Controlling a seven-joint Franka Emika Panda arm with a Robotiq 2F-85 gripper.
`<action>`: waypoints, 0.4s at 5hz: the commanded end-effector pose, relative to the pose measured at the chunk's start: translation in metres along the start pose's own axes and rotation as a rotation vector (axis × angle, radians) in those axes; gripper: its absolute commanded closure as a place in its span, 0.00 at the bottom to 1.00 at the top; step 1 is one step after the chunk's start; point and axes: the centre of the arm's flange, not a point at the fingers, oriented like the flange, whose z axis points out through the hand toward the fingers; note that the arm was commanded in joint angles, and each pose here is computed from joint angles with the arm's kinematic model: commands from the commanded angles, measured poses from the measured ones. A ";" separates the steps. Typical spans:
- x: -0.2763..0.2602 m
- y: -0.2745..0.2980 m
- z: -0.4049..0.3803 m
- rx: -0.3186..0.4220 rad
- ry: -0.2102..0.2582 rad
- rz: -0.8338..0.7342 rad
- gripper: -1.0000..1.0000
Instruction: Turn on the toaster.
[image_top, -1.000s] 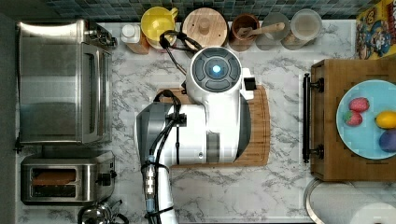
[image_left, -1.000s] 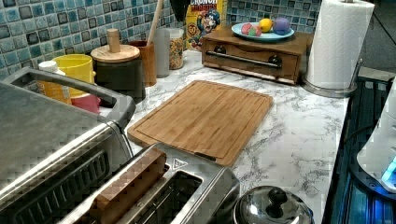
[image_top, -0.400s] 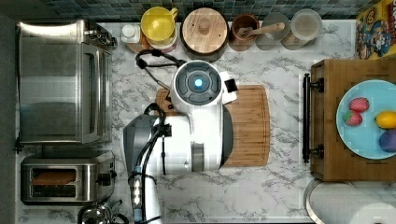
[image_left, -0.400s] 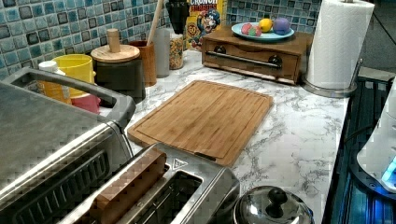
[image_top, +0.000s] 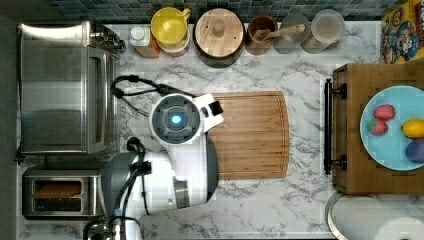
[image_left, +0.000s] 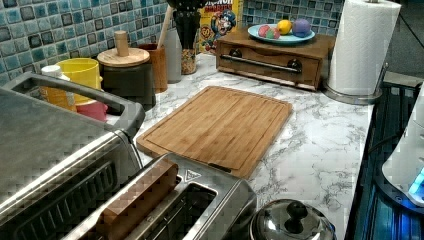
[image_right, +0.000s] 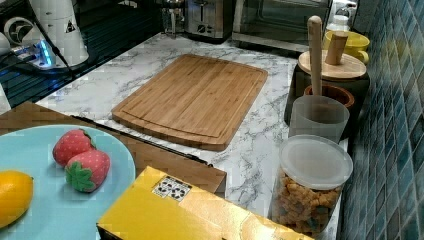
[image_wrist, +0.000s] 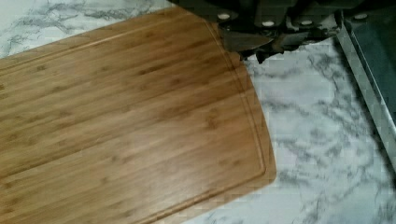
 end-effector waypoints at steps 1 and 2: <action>-0.076 -0.058 0.044 0.021 -0.081 -0.286 1.00; -0.096 -0.062 0.045 0.058 -0.076 -0.354 1.00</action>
